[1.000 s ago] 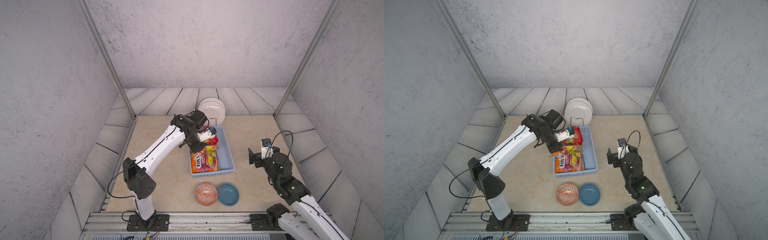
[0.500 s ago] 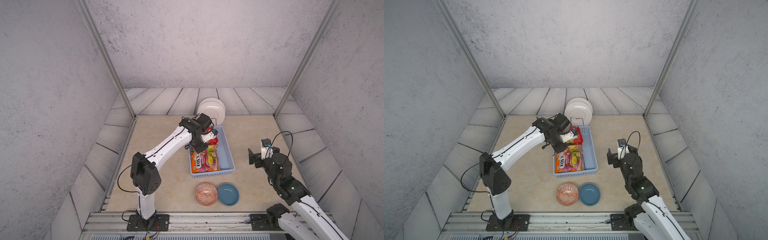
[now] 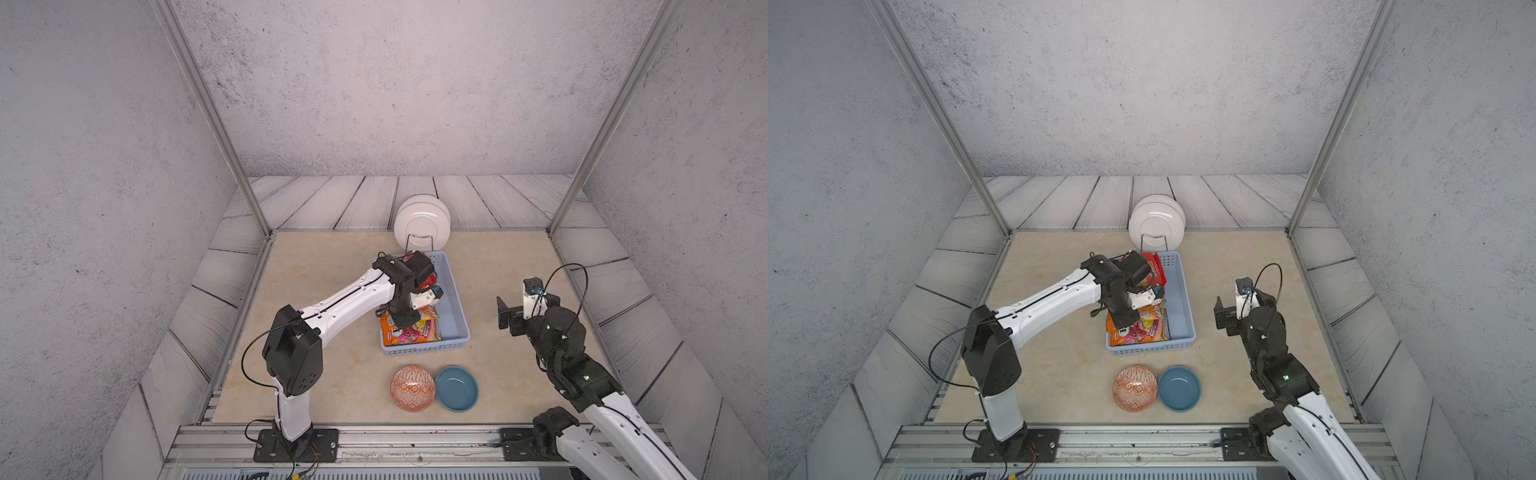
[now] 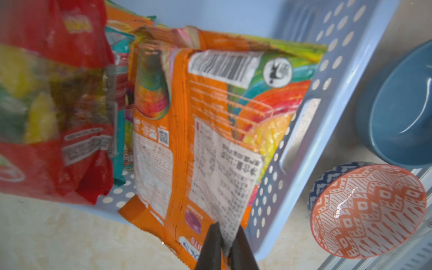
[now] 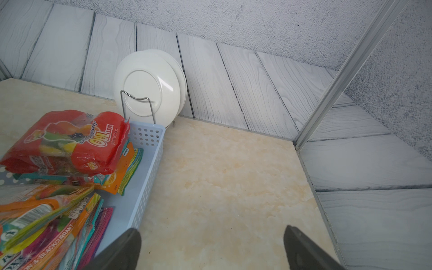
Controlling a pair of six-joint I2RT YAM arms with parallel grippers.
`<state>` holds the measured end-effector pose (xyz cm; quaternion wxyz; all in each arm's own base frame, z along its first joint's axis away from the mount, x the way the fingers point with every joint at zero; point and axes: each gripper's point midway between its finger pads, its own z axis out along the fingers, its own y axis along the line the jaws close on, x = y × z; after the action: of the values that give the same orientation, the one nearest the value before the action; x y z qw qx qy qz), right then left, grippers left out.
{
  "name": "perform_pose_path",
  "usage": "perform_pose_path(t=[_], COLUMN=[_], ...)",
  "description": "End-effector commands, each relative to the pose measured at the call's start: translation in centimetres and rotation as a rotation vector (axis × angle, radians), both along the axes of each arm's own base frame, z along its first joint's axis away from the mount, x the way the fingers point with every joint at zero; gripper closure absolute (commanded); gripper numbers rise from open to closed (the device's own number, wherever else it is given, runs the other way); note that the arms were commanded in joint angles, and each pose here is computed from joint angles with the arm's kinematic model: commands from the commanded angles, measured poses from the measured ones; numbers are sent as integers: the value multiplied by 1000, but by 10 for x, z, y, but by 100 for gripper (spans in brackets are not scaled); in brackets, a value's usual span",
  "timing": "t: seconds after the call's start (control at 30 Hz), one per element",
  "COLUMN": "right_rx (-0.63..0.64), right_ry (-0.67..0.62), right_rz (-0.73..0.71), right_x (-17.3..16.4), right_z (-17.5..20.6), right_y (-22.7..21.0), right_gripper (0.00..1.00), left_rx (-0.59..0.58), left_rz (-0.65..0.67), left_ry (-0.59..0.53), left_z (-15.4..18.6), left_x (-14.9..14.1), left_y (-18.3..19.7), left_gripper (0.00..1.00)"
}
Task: Put the candies in the basket
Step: Place the candy in the basket.
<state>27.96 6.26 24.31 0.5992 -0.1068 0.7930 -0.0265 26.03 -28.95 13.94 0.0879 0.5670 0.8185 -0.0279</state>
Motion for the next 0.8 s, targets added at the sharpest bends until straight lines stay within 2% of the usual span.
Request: perform_pose_path(t=[0.0, 0.13, 0.23, 0.3, 0.4, 0.6, 0.77], right_rx=[-4, -3, -15, 0, -8, 1, 5], right_ry=[-10, -16, -19, -40, -2, -6, -26], right_rz=[-7, -5, -19, -4, -5, 1, -2], right_x=[1, -1, -2, -1, 2, 1, -1], right_z=[2, 3, 3, 7, 0, 1, 4], right_y=[-2, -2, -5, -2, -1, 0, -1], right_gripper=[1, 1, 1, 1, 1, 1, 1], left_rx=[-46, -41, -49, -60, -56, -46, -47], left_rz=[-36, -35, -30, -29, -24, -6, 15], left_ry=[10, -7, -58, -74, -80, -54, -77], left_z=[9, 15, 26, 31, 32, 18, 12], left_x=[-12, -13, -9, -7, -3, 5, 15], left_y=[-8, -4, 0, 0, -3, -12, -10], left_gripper=[97, 64, 52, 51, 50, 49, 42])
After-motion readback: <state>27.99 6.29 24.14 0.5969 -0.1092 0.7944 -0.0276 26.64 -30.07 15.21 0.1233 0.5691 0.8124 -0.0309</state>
